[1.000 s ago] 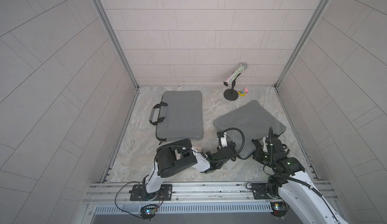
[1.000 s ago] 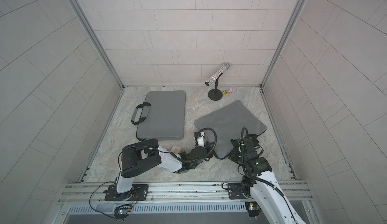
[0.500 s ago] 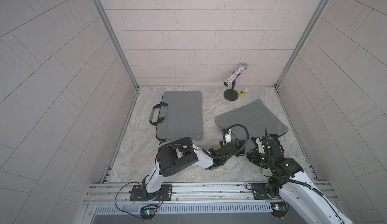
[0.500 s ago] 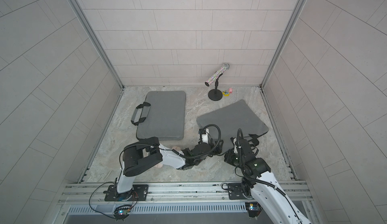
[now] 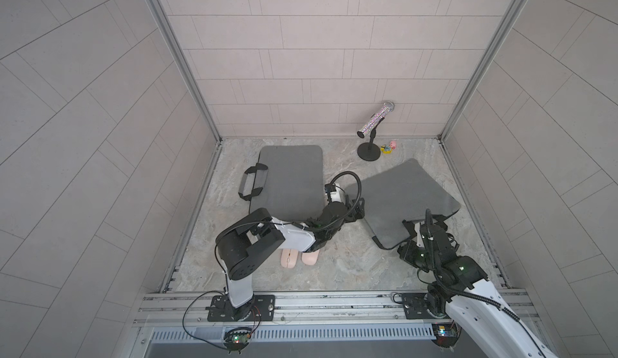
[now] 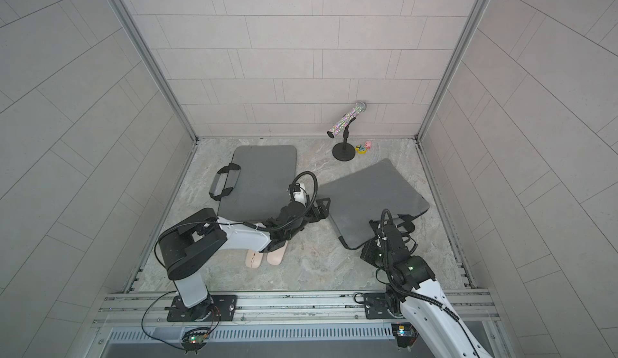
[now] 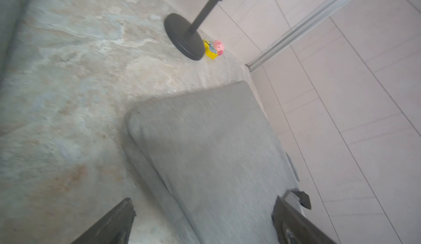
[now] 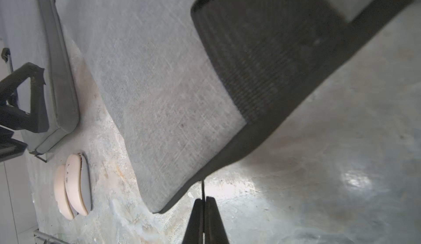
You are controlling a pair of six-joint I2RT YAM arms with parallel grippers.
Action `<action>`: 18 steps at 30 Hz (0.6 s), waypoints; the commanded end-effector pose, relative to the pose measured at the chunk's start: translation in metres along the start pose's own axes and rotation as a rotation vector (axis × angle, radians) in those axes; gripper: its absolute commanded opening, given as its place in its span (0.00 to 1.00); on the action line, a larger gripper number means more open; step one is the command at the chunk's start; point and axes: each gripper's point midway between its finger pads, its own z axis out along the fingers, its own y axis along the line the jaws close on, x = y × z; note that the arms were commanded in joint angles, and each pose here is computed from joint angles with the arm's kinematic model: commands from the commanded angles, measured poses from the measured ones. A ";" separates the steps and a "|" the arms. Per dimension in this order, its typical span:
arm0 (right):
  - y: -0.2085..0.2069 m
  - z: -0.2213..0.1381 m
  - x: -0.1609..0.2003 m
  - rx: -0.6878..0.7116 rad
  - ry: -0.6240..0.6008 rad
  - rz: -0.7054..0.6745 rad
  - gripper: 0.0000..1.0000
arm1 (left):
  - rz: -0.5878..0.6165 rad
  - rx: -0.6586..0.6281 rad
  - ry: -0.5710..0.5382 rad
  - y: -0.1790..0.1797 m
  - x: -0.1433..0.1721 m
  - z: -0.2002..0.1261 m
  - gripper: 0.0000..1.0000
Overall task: Put the mouse into the laptop bag
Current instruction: Unzip the zipper on the zippered laptop bag.
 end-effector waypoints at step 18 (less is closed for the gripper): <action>-0.016 0.011 0.014 0.013 0.015 0.163 0.00 | -0.052 -0.092 0.204 0.042 0.040 0.086 0.15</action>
